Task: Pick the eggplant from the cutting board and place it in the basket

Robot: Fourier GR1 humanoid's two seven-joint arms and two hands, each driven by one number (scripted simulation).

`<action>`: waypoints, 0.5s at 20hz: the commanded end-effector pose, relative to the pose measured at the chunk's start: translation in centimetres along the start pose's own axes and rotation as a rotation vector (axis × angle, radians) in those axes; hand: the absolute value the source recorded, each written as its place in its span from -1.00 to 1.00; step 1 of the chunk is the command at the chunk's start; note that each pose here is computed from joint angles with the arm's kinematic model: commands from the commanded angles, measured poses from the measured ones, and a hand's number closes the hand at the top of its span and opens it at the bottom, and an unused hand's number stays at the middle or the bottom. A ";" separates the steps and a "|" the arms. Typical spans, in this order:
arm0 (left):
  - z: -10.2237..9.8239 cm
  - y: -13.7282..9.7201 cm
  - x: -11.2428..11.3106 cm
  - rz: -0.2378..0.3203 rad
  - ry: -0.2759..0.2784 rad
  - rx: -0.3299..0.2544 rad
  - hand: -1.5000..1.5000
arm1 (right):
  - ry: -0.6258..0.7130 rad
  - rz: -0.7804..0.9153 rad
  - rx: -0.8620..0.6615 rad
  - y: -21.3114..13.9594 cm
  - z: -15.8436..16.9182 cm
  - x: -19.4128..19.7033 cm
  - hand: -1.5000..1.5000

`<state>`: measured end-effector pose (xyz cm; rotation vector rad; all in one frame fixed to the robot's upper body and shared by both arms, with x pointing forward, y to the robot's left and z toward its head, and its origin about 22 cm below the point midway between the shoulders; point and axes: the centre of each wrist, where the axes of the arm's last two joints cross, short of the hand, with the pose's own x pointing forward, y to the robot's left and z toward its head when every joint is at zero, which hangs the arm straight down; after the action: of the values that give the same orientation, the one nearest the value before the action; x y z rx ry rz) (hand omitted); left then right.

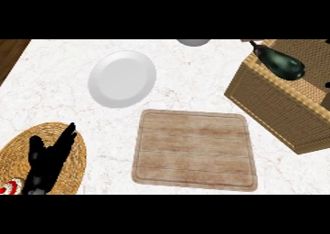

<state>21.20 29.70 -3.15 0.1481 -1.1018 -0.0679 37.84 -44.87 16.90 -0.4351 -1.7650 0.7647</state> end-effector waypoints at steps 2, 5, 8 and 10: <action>-0.6 -1.1 -0.6 0.005 0.071 0.004 0.00 | -0.014 -0.073 -0.058 -2.0 0.0 -0.6 -1.00; 0.7 -1.6 -0.5 0.013 0.075 -0.016 0.00 | 0.012 -0.121 -0.088 -3.7 0.8 -0.7 -1.00; -0.3 -0.2 0.2 -0.003 0.072 -0.015 0.00 | 0.051 -0.183 -0.136 -6.1 2.4 -0.8 -1.00; -1.2 -2.4 -0.1 0.029 0.072 -0.015 0.00 | 0.058 -0.205 -0.190 -6.9 2.7 -0.8 -1.00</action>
<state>21.44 28.90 -3.06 0.1465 -1.0946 -0.0679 37.24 -49.06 19.45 -0.3900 -1.7919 0.5379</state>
